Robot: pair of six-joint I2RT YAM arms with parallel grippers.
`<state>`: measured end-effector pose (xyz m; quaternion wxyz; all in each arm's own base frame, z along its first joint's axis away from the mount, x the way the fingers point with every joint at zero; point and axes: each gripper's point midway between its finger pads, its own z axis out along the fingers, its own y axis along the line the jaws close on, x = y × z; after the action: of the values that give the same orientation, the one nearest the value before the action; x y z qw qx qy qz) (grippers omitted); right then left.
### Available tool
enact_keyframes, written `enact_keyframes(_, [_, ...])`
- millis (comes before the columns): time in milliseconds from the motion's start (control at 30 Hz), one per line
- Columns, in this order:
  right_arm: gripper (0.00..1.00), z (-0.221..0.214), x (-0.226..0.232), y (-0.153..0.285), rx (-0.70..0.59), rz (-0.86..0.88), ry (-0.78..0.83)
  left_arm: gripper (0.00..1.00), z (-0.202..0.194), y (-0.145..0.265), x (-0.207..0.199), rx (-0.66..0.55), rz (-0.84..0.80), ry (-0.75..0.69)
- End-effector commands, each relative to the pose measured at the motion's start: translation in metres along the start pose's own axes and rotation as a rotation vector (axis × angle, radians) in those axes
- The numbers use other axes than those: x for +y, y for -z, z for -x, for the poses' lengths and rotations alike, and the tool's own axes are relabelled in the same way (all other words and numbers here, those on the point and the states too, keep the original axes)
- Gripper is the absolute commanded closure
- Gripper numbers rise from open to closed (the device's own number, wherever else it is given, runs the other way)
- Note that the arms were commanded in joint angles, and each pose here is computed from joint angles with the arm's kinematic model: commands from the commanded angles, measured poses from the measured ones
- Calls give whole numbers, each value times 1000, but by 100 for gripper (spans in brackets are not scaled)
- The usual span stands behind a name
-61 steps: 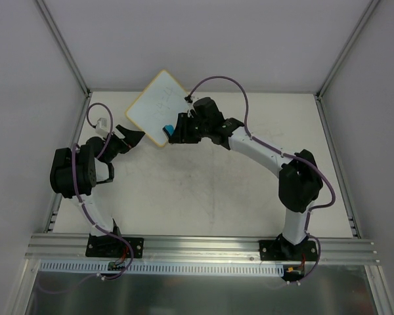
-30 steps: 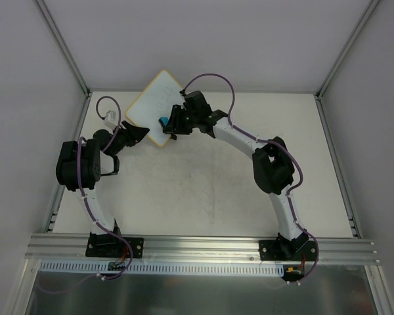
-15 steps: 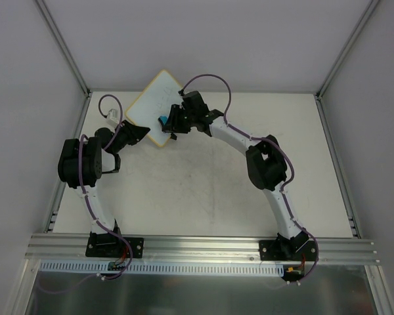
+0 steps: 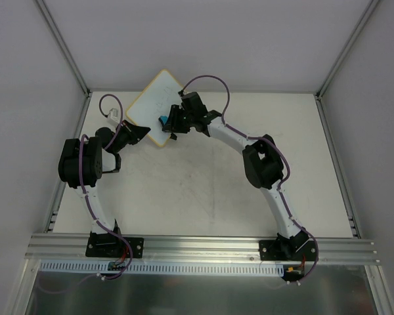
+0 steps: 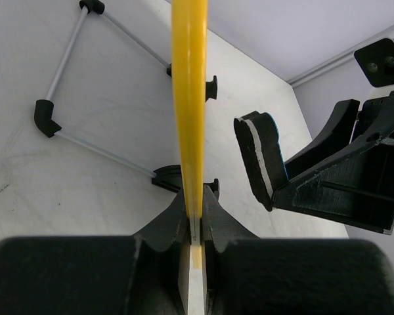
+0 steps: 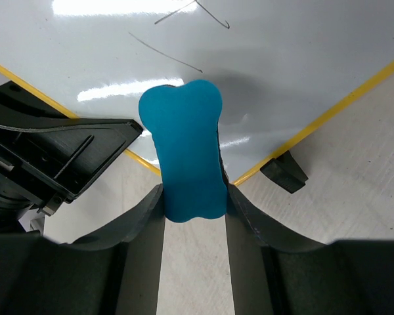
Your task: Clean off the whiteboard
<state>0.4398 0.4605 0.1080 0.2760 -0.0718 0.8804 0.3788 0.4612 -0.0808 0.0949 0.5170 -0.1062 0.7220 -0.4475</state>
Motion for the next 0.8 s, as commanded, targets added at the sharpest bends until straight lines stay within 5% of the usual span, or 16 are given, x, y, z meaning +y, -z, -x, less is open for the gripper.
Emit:
enact_keyframes(0, [100, 19, 16, -2, -68, 22, 36, 100, 49, 1, -61, -195, -245, -271])
enact_keyframes(767, [100, 23, 30, -29, -130, 5, 132, 100, 39, 9, -63, -183, -231, -251])
